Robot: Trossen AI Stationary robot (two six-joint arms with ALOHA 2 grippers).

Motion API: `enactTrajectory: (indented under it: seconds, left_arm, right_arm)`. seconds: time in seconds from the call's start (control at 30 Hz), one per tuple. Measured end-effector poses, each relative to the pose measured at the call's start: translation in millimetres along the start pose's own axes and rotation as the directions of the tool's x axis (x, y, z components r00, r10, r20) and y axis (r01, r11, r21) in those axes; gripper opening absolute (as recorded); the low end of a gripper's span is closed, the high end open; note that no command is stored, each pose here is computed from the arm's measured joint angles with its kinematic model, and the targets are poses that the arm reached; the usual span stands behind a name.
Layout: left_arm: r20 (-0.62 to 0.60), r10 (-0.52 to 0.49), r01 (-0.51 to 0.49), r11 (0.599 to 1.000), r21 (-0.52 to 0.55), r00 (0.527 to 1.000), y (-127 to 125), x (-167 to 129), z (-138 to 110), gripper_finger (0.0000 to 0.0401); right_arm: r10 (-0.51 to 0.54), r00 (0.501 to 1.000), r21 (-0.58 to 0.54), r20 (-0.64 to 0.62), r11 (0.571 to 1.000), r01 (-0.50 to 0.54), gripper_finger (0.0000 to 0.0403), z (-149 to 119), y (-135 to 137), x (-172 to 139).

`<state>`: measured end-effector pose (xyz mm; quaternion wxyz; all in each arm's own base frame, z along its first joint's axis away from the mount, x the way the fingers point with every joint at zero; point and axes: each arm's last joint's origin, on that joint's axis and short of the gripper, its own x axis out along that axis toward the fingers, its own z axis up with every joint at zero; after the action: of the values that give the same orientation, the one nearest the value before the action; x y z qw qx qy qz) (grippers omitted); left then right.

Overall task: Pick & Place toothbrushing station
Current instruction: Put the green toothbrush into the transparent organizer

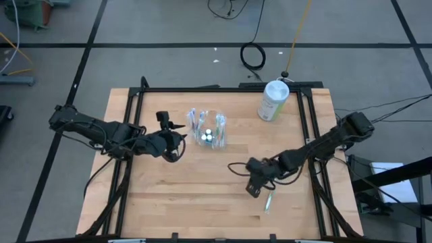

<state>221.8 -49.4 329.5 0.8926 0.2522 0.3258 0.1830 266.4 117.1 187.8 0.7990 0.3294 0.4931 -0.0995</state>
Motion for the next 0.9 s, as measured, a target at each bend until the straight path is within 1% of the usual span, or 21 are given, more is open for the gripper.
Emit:
enactTrajectory:
  seconds: [0.07, 0.13, 0.2, 0.27, 0.33, 0.4, 0.53, 0.73, 0.83, 0.9]
  left_arm:
    - [-0.005, -0.011, 0.011, 1.0, -0.001, 1.0, -0.5, 0.1, -0.7, 0.017]
    - [-0.003, -0.028, 0.028, 1.0, 0.003, 1.0, -0.9, 0.0, -0.7, 0.017]
    - [-0.003, -0.032, 0.032, 0.999, 0.003, 0.999, -1.0, 0.1, -0.7, 0.017]
    - [-0.003, -0.032, 0.032, 0.999, 0.003, 0.999, -1.0, 0.1, -0.7, 0.017]
    - [-0.003, -0.032, 0.032, 0.999, 0.003, 0.999, -1.0, 0.1, -0.7, 0.017]
    - [-0.003, -0.032, 0.032, 0.999, -0.001, 0.999, -1.0, 0.1, -0.7, 0.017]
    - [-0.002, -0.032, 0.032, 0.999, 0.001, 0.999, -1.0, 0.1, -0.7, 0.017]
    - [-0.003, -0.033, 0.033, 0.999, -0.005, 0.999, -1.1, 0.2, -0.7, 0.017]
    - [-0.003, -0.033, 0.033, 0.999, -0.004, 0.999, -1.1, 0.2, -0.7, 0.017]
    - [-0.003, -0.033, 0.033, 0.999, -0.004, 0.999, -1.2, 0.2, -0.7, 0.017]
  right_arm:
    - [-0.069, 0.996, 0.113, -0.05, 0.991, 0.074, 0.0084, -9.4, -4.5, -4.0]
    - [-0.117, 0.989, 0.183, -0.093, 0.974, 0.132, 0.0094, -17.8, -7.2, -6.7]
    - [-0.134, 0.976, 0.213, -0.171, 0.962, 0.169, 0.0102, -24.8, -9.2, -7.9]
    - [-0.128, 0.959, 0.229, -0.253, 0.955, 0.188, 0.0109, -30.1, -10.1, -9.0]
    - [-0.133, 0.945, 0.234, -0.298, 0.95, 0.208, 0.0114, -34.6, -10.6, -10.1]
    - [-0.167, 0.941, 0.264, -0.296, 0.932, 0.249, 0.0116, -39.1, -11.4, -11.1]
    - [-0.236, 0.938, 0.358, -0.255, 0.878, 0.319, 0.0113, -46.4, -12.7, -13.0]
    - [-0.277, 0.929, 0.402, -0.245, 0.843, 0.357, 0.011, -49.6, -16.6, -13.0]
    - [-0.282, 0.928, 0.431, -0.244, 0.825, 0.365, 0.011, -53.0, -23.4, -7.8]
    - [-0.283, 0.924, 0.46, -0.256, 0.805, 0.374, 0.011, -56.5, -29.5, -3.7]
